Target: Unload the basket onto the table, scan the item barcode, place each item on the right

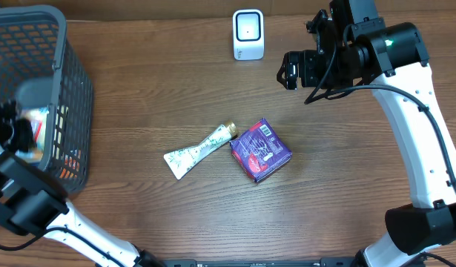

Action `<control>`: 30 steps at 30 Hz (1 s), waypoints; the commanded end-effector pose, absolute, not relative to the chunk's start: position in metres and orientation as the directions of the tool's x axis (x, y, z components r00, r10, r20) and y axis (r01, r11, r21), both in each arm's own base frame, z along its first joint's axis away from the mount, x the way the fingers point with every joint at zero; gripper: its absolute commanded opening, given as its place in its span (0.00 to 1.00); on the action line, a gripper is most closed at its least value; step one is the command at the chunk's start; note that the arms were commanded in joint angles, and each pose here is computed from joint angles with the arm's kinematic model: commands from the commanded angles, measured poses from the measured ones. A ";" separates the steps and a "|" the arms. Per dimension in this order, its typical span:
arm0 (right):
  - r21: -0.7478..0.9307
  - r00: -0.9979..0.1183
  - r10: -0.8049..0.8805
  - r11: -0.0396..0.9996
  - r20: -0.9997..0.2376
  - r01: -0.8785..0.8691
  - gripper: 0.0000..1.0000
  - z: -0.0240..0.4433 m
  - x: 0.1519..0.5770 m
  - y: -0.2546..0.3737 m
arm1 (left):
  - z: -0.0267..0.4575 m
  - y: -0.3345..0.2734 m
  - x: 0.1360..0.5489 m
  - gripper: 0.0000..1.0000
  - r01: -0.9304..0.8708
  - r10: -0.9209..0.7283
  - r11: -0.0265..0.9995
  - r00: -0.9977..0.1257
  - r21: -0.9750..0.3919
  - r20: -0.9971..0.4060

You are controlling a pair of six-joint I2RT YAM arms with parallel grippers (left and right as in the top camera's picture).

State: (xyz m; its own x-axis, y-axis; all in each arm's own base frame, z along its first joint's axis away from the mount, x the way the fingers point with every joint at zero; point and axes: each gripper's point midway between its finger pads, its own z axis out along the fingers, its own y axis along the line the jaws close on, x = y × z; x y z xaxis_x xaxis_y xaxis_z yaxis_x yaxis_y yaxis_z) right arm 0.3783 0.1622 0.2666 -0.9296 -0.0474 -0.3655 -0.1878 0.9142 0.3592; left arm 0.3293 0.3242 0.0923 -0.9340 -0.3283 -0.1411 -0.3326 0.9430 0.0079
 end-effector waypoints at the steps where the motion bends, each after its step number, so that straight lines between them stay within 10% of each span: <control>1: 0.357 -0.924 -0.052 0.913 -0.379 -0.197 1.00 0.273 0.377 0.163 | 0.152 0.307 0.380 0.04 -0.334 -0.338 0.940 -0.885 -0.070 -0.321; 19: 0.352 -0.947 -0.056 0.920 -0.315 -0.171 1.00 0.266 0.363 0.159 | 0.366 0.254 0.385 0.04 -0.348 -0.391 0.914 -0.619 -0.208 -0.681; 30: 0.394 -0.952 -0.061 0.901 -0.300 -0.181 1.00 0.268 0.358 0.166 | 0.468 0.119 0.366 0.04 0.035 -0.225 0.960 -0.501 -0.279 -0.836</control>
State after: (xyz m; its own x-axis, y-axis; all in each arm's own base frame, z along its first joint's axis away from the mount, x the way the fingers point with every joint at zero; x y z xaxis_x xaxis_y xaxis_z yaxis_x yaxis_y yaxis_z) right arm 0.3605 0.1605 0.2601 -0.9556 -0.0560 -0.2891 -0.1656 0.9141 0.3702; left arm 0.3741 0.1789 0.4290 -0.5581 -0.2872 -0.7785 -0.1380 0.9572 -0.2542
